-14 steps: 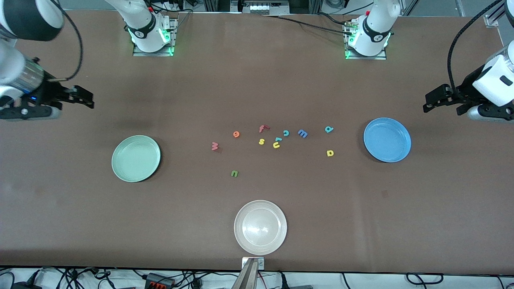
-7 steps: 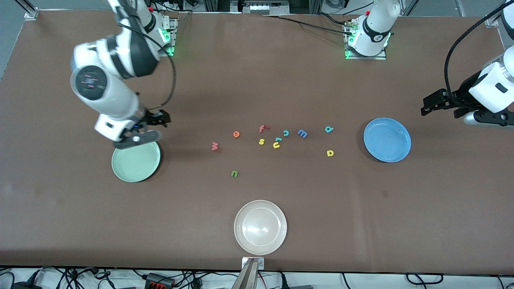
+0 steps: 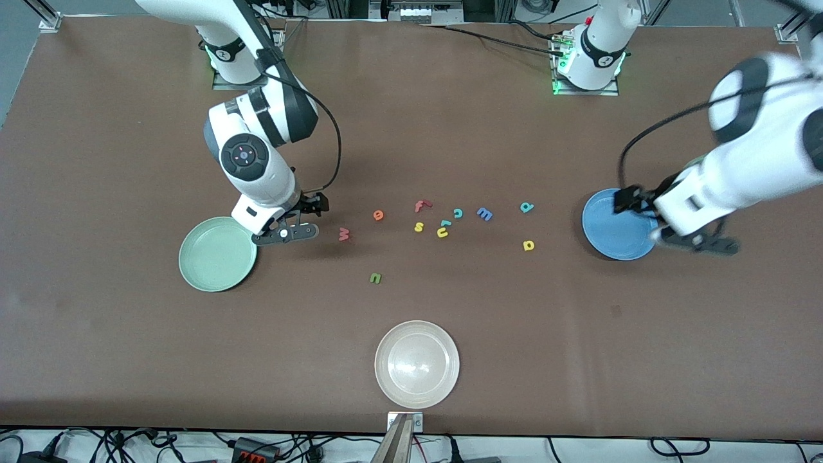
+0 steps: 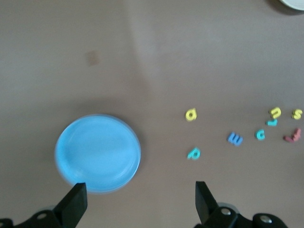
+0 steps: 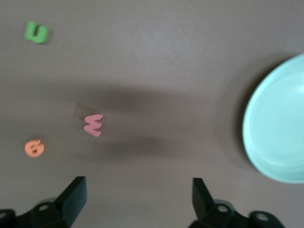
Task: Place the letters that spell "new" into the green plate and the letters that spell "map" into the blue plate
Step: 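Grasp the pink w with the right gripper while the left gripper grasps yellow letter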
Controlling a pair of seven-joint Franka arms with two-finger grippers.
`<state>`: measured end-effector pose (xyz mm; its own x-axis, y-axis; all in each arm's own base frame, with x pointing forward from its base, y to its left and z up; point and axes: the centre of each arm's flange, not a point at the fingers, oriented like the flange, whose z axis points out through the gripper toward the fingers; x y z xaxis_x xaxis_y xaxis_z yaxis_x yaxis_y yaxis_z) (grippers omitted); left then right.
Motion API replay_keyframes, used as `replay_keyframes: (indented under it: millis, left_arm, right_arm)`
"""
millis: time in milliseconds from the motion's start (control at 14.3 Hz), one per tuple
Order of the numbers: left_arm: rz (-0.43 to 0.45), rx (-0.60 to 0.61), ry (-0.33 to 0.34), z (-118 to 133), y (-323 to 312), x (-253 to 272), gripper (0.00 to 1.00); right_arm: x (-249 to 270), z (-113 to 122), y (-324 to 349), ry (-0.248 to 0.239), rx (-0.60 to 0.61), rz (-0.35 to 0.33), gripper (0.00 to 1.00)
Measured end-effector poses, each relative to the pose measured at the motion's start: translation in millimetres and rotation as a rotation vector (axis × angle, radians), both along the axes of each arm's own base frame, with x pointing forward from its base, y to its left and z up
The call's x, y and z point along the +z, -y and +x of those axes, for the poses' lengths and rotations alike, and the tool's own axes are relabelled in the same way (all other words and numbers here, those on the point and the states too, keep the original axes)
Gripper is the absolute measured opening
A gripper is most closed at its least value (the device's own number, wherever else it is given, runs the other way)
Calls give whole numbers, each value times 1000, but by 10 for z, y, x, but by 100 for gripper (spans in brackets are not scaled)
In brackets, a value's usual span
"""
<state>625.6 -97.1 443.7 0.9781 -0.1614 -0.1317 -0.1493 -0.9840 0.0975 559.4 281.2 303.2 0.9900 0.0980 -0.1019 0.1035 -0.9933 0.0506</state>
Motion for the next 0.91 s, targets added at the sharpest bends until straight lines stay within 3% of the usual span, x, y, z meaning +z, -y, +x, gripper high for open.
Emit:
replay_keyframes:
  millis: [210,350,629,909]
  left_arm:
    - [-14,-40,22,271,379,-595,100]
    - [-19,-45,40,342,464,-755,100]
    - [-14,-39,17,343,417,-906,100]
    - [10,-101,-74,161,527,-1419,100]
  right_arm:
    - [-299,-18,-258,6,-144,-3,92]
    - [-462,-38,-521,12,-164,-8,76]
    - [-767,2,-688,44,-156,7,73]
    - [-1070,-11,-681,37,-155,-2,73]
